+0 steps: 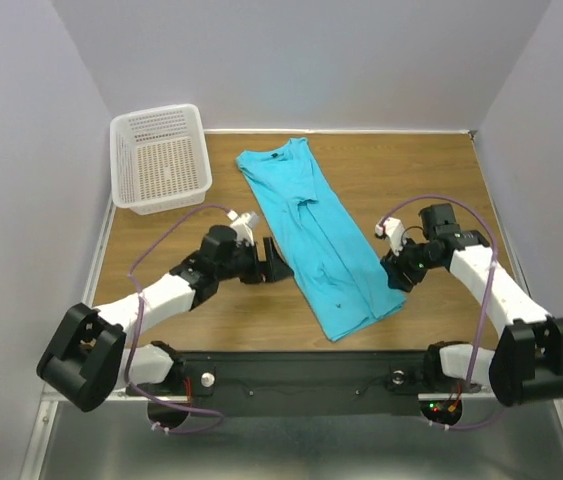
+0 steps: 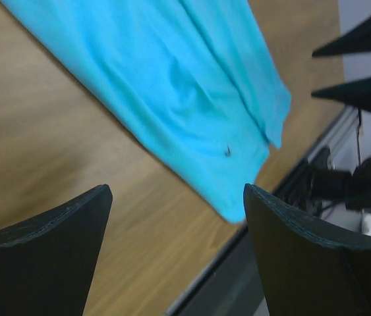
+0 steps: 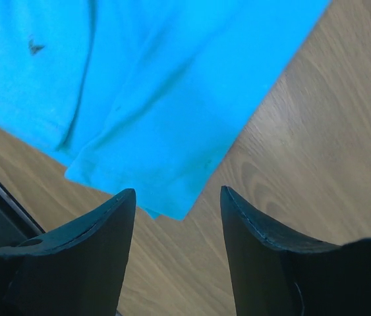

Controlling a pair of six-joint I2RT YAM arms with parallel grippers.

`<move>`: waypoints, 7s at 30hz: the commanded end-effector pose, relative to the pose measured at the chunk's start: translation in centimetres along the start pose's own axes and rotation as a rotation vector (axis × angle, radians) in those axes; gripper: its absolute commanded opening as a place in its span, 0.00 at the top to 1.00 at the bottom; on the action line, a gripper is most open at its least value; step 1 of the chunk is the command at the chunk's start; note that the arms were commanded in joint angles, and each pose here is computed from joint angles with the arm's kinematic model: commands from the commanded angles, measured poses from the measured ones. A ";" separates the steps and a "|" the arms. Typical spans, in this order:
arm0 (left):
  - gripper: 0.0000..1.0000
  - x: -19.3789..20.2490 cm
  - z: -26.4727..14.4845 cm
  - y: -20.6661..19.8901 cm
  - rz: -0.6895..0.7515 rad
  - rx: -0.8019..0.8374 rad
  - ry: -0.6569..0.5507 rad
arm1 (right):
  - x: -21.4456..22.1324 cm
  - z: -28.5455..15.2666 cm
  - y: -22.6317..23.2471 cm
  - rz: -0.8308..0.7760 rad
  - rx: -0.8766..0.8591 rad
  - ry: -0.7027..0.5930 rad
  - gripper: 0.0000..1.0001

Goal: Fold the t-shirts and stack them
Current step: Fold the tshirt

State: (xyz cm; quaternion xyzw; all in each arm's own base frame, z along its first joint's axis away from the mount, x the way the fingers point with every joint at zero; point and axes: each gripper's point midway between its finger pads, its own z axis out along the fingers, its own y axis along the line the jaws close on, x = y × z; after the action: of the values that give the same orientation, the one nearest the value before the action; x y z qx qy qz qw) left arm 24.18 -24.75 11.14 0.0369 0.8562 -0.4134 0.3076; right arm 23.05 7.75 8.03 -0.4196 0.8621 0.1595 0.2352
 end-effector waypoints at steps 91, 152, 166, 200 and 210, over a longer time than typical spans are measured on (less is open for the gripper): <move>1.00 16.7 5.7 -9.0 0.885 0.157 0.208 | 3.7 3.3 3.1 -0.684 -0.261 -0.050 0.99; 1.00 -12.6 9.8 4.0 0.713 0.009 0.033 | -24.2 12.1 -11.3 -0.178 -0.201 -0.224 0.99; 0.98 -13.1 10.9 6.3 0.680 -0.041 0.043 | -24.7 13.4 -12.1 -0.146 -0.170 -0.210 0.84; 0.49 -17.5 -0.5 3.1 0.511 -0.213 -0.352 | -29.4 8.3 -13.5 -0.036 -0.005 -0.353 0.51; 0.51 -10.3 0.7 4.8 0.285 -0.118 -0.230 | -26.7 11.6 -13.6 0.055 -0.031 -0.274 0.51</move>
State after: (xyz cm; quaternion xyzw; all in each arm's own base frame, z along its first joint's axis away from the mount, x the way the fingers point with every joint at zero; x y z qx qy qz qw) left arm 34.48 -18.74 12.50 0.1056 0.8383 -0.2713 0.4610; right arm 50.78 22.66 12.40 -0.3860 0.8239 0.2418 0.3372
